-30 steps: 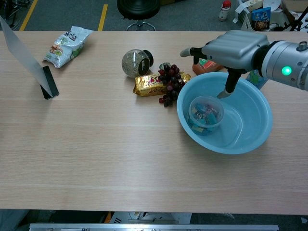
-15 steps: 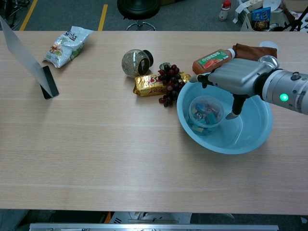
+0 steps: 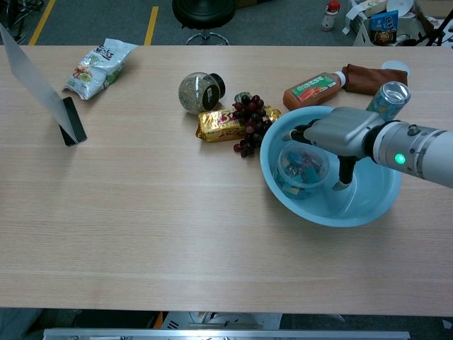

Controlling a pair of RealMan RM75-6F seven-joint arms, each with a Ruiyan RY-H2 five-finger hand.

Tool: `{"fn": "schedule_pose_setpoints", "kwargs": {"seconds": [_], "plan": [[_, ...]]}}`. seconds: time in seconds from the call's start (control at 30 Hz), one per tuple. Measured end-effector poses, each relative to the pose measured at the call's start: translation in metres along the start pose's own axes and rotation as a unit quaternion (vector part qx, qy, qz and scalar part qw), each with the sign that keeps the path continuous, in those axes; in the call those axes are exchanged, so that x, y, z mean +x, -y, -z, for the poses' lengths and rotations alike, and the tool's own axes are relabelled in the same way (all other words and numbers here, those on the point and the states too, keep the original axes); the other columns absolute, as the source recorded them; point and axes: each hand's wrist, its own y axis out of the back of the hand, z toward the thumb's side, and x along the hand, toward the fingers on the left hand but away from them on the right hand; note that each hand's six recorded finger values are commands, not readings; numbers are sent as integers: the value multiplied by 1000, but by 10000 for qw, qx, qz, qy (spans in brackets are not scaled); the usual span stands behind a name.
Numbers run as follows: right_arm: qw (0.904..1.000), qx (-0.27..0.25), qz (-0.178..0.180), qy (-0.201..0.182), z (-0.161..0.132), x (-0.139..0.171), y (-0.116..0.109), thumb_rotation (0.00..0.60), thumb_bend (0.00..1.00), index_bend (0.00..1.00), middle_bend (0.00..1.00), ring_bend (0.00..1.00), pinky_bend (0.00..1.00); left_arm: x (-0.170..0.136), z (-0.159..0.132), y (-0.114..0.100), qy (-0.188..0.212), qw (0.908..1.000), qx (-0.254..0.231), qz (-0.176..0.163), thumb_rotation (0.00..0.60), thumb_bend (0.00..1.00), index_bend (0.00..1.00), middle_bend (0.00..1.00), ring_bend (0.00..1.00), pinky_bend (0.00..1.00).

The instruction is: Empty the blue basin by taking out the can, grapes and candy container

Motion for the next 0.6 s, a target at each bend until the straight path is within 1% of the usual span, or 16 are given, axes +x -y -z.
{"fn": "schedule_pose_setpoints", "kwargs": {"seconds": [0.13,0.6], "plan": [[10000,-16,-31,-12,-1,-1,1,600,0,0,24,62,325,0,-1,0,13,10000,0,-5,600,270,286,235,195,170],[9999,-96,4,35,-8,-17,4,600,0,0,38,62,325,1,1,-1,0,10000,20,-3,600,270,286,234,194,170]]}}
